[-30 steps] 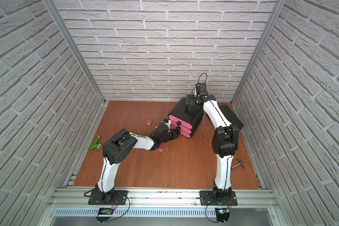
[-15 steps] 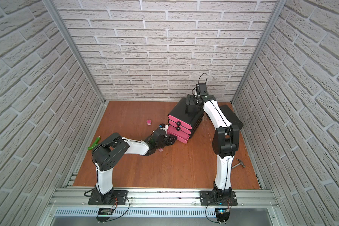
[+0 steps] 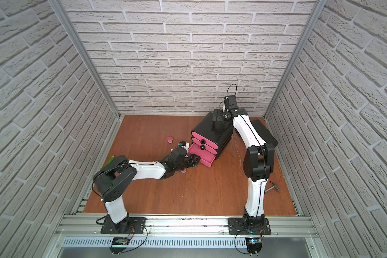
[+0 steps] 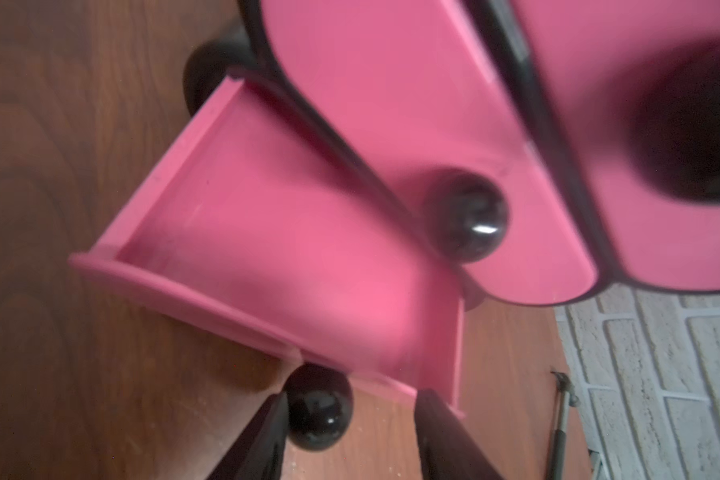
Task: Put the paint cans in the drawer according to color
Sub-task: Open the drawer in the storage box, then pick up the paint can at the center of the board.
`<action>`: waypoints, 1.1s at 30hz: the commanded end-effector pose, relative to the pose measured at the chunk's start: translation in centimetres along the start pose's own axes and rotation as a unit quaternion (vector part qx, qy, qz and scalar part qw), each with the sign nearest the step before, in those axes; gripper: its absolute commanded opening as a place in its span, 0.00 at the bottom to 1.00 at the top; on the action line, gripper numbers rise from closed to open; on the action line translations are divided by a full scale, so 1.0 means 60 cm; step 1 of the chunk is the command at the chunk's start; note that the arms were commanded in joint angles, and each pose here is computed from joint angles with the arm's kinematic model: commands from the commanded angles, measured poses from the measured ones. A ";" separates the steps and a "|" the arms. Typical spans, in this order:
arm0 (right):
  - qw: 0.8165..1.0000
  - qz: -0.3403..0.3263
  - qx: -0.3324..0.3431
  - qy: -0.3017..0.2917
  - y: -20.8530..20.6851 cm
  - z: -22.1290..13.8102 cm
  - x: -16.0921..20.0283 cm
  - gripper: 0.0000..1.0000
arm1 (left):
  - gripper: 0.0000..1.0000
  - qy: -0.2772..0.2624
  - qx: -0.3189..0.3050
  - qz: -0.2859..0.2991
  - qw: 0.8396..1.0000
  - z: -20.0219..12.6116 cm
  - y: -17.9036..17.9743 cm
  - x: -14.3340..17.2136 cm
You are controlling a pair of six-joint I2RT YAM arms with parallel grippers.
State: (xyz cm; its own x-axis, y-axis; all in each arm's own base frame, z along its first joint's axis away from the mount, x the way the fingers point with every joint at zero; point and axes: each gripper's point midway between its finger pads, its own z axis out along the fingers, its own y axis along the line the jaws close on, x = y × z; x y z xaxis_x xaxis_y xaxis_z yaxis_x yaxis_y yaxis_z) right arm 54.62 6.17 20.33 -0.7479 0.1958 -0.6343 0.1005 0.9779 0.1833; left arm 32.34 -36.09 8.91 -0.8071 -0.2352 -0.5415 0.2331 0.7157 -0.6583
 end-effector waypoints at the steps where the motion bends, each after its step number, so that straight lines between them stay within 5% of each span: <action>1: 0.994 -0.006 -0.011 0.108 0.004 -0.042 0.087 1.00 | 0.61 -0.009 0.004 0.016 1.000 -0.042 -0.022 -0.028; 11: 0.994 -0.031 0.042 0.094 -0.038 -0.130 0.080 1.00 | 0.64 0.020 -0.119 0.067 0.990 -0.187 0.021 -0.048; 17: 0.992 -0.026 0.084 0.089 -0.064 -0.185 0.083 1.00 | 0.52 0.112 -0.206 0.151 0.960 -0.237 0.074 -0.004; 25: 0.993 -0.004 0.050 0.107 -0.051 -0.300 0.160 1.00 | 0.53 0.170 -0.245 0.246 0.922 -0.200 0.086 0.021; 33: 0.992 0.015 0.070 0.104 -0.090 -0.355 0.253 1.00 | 0.64 0.193 -0.244 0.251 0.917 -0.147 0.087 0.034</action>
State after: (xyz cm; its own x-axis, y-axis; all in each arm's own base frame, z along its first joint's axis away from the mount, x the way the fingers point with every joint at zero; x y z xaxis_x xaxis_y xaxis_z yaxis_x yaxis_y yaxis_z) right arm 29.96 2.76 26.83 -0.8563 0.1983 -0.4769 0.1704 0.9801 0.1016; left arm 26.77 -26.48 9.28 -0.8309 0.3528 -0.4303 0.4067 0.9128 -0.0368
